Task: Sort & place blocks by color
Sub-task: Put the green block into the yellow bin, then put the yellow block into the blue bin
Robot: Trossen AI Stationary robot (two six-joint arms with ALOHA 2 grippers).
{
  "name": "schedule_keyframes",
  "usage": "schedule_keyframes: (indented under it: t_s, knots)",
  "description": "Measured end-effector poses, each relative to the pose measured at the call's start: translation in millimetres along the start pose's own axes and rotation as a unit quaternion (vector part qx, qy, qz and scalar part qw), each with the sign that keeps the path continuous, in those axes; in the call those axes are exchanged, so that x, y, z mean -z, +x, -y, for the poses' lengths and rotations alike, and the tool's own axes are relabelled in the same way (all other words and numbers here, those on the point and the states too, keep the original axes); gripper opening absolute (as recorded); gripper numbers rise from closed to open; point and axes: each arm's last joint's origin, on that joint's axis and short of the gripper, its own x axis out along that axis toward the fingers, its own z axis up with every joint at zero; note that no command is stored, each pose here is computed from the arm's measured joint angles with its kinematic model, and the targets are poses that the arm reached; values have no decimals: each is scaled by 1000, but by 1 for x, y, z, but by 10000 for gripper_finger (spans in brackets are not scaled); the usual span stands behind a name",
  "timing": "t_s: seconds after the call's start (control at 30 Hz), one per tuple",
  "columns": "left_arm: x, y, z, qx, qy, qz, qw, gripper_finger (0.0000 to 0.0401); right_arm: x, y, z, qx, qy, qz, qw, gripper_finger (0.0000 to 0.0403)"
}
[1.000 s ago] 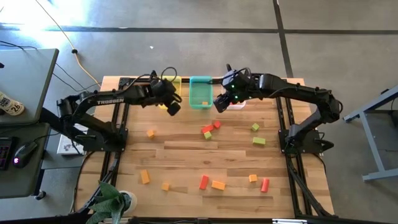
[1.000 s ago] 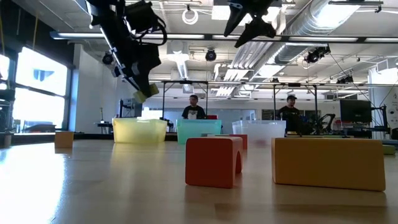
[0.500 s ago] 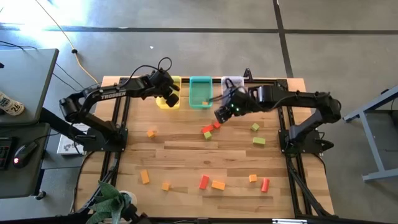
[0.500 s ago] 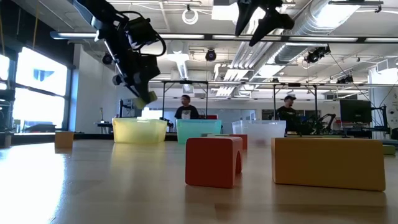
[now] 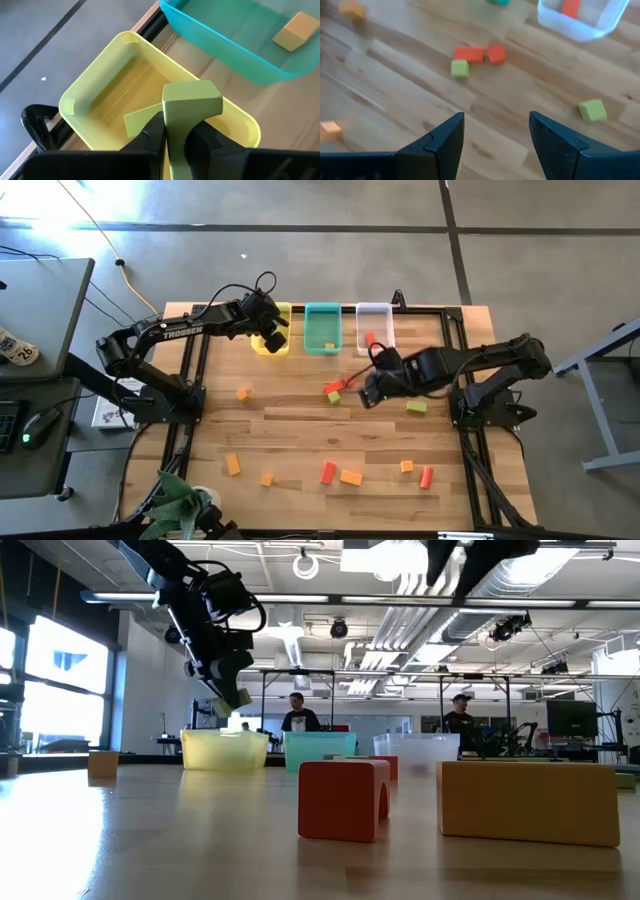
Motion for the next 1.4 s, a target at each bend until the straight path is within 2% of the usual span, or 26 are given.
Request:
schedule_keyframes:
  t_s: [0.13,0.4,0.6,0.8,1.0,1.17,1.4]
  knots:
    - [0,0,1,13,1,1,1000,52,17,-6,1,14,-8,-23,1000,210]
    - [0,0,1,15,0,2,1000,117,45,-16,4,44,-4,-35,998,210]
    - [0,0,1,13,-15,2,1000,144,72,-8,8,70,-32,-69,995,210]
    - [-1,-2,7,24,-31,4,999,149,101,12,15,102,-48,-132,985,210]
    - [-14,-12,17,69,-40,26,996,145,126,27,15,79,-64,-178,979,210]
    - [-30,-25,29,102,-66,51,991,145,146,42,16,61,-33,-207,976,210]
    - [-40,-41,48,133,-48,75,987,145,165,48,18,53,16,-201,978,210]
